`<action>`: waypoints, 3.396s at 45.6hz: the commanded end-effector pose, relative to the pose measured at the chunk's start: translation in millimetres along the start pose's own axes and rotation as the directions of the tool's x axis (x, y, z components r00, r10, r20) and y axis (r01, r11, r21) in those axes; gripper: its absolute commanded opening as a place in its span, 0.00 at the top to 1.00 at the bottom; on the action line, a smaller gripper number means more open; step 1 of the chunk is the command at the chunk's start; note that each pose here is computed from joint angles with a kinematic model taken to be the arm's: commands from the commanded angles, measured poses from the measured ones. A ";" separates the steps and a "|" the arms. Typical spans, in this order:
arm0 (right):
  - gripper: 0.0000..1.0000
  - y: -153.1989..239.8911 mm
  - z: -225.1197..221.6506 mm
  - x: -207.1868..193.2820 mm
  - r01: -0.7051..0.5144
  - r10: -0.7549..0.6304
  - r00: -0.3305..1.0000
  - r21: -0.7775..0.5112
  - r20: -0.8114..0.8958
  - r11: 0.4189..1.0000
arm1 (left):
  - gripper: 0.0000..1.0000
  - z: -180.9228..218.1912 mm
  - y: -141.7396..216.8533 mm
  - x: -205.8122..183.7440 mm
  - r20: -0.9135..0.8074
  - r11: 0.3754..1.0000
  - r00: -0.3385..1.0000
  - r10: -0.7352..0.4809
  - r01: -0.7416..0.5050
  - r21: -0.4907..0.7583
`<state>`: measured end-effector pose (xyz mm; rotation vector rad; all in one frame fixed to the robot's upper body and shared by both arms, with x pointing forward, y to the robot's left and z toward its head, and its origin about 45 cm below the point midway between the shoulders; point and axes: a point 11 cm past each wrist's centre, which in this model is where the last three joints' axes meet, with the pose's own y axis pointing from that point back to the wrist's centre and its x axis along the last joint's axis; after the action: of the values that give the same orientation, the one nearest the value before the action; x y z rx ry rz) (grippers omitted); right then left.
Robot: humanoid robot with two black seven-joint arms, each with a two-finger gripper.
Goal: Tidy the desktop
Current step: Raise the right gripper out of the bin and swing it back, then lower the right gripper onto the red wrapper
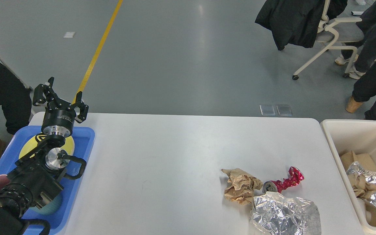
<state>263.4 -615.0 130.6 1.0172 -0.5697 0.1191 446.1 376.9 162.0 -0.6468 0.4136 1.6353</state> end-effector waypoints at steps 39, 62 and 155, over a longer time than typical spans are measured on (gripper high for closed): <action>0.00 312.7 -245.9 228.1 0.204 -0.063 0.880 0.254 -0.470 0.946 | 0.04 0.0 0.0 0.0 0.000 1.000 1.000 0.000 0.000 0.000; 0.00 332.6 -276.8 195.0 0.303 -0.075 0.835 0.342 -0.544 0.889 | 0.04 0.0 0.0 0.0 0.000 1.000 1.000 0.000 0.000 0.000; 0.00 152.9 -259.1 39.5 0.508 -0.513 0.853 0.374 -0.095 0.776 | 0.04 0.0 0.0 0.0 0.000 1.000 1.000 0.000 0.000 0.000</action>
<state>342.4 -329.5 168.9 1.5238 -0.2191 -0.2672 446.1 376.9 162.0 -0.6468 0.4136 1.6353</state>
